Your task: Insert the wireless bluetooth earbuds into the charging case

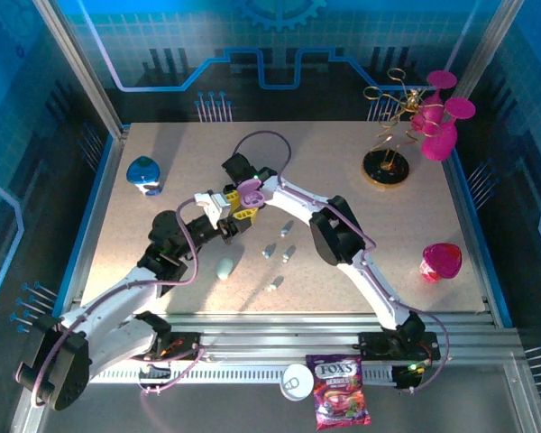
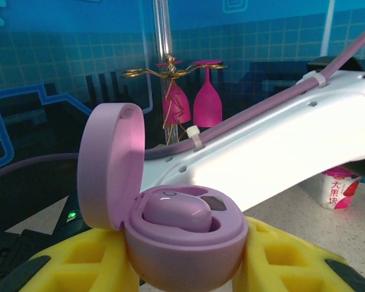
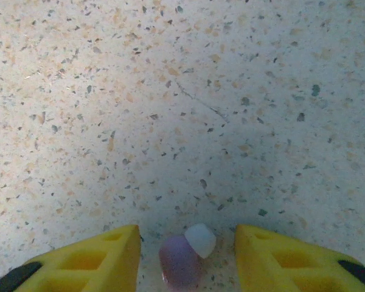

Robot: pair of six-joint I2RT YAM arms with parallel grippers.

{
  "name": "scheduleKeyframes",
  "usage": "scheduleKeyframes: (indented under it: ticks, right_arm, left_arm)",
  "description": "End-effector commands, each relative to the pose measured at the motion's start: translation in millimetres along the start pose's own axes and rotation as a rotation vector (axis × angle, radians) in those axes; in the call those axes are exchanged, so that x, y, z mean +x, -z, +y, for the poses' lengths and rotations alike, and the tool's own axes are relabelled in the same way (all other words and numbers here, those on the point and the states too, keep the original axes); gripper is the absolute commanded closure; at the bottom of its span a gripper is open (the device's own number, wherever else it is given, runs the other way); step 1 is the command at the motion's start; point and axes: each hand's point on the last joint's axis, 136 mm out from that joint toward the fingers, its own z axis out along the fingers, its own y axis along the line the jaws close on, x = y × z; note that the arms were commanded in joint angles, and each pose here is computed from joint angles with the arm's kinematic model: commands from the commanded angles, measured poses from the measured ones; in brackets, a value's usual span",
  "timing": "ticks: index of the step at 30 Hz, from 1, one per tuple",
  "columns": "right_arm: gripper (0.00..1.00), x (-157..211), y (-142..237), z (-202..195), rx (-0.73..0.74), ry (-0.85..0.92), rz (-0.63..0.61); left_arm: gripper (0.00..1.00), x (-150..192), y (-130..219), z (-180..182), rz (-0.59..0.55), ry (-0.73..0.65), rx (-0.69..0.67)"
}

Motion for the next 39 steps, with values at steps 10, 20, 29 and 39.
scheduleKeyframes:
  ticks: [10,20,29,39]
  right_arm:
    - [0.76,30.9,-14.5,-2.1,0.051,0.075,0.104]
    - [0.75,10.9,29.4,0.0,0.024,0.059,0.034]
    - [0.75,32.9,74.8,-62.3,-0.001,-0.109,0.001]
    - [0.74,101.2,121.2,-169.6,0.154,-0.247,0.017]
  left_arm:
    - [0.79,-15.4,1.7,-0.2,-0.045,-0.034,-0.011]
    - [0.78,-21.0,2.3,-0.9,-0.050,-0.038,-0.008]
    - [0.78,-25.3,0.2,-3.3,-0.043,-0.035,0.007]
    - [0.78,-26.1,-4.2,-8.1,-0.031,-0.044,0.034]
